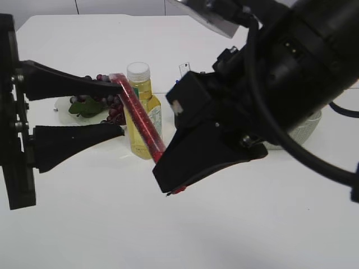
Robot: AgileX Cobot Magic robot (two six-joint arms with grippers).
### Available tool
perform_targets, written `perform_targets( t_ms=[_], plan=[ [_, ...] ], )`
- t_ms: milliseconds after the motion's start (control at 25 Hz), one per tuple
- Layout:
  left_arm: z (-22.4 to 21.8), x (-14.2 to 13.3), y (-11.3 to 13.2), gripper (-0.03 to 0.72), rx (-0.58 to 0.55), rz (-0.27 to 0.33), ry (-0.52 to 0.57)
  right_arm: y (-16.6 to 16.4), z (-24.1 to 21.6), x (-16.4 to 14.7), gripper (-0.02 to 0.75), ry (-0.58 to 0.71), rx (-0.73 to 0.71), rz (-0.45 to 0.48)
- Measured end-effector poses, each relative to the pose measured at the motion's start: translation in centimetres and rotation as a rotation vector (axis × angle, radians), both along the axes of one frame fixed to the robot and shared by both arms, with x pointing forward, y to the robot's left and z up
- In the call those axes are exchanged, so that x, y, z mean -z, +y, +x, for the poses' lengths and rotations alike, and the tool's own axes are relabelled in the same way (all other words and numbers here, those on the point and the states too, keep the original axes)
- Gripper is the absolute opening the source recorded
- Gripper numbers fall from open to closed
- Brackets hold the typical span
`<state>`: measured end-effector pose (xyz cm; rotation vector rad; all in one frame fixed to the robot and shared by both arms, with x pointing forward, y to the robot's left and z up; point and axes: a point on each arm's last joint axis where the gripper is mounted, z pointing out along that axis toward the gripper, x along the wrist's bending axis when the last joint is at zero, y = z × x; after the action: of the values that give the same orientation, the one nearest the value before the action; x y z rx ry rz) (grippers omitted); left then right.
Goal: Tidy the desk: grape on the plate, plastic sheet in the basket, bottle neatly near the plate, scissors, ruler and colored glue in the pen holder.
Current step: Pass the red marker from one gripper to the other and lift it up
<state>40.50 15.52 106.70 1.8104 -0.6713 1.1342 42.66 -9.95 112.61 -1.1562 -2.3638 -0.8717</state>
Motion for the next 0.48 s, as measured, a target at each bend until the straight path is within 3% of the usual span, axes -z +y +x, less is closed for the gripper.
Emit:
perform_targets(
  t_ms=[480],
  plan=[
    [-0.1, 1.0, -1.3, 0.311, 0.036, 0.029, 0.038, 1.0, 0.6, 0.5, 0.076, 0.066, 0.020, 0.056]
  ],
)
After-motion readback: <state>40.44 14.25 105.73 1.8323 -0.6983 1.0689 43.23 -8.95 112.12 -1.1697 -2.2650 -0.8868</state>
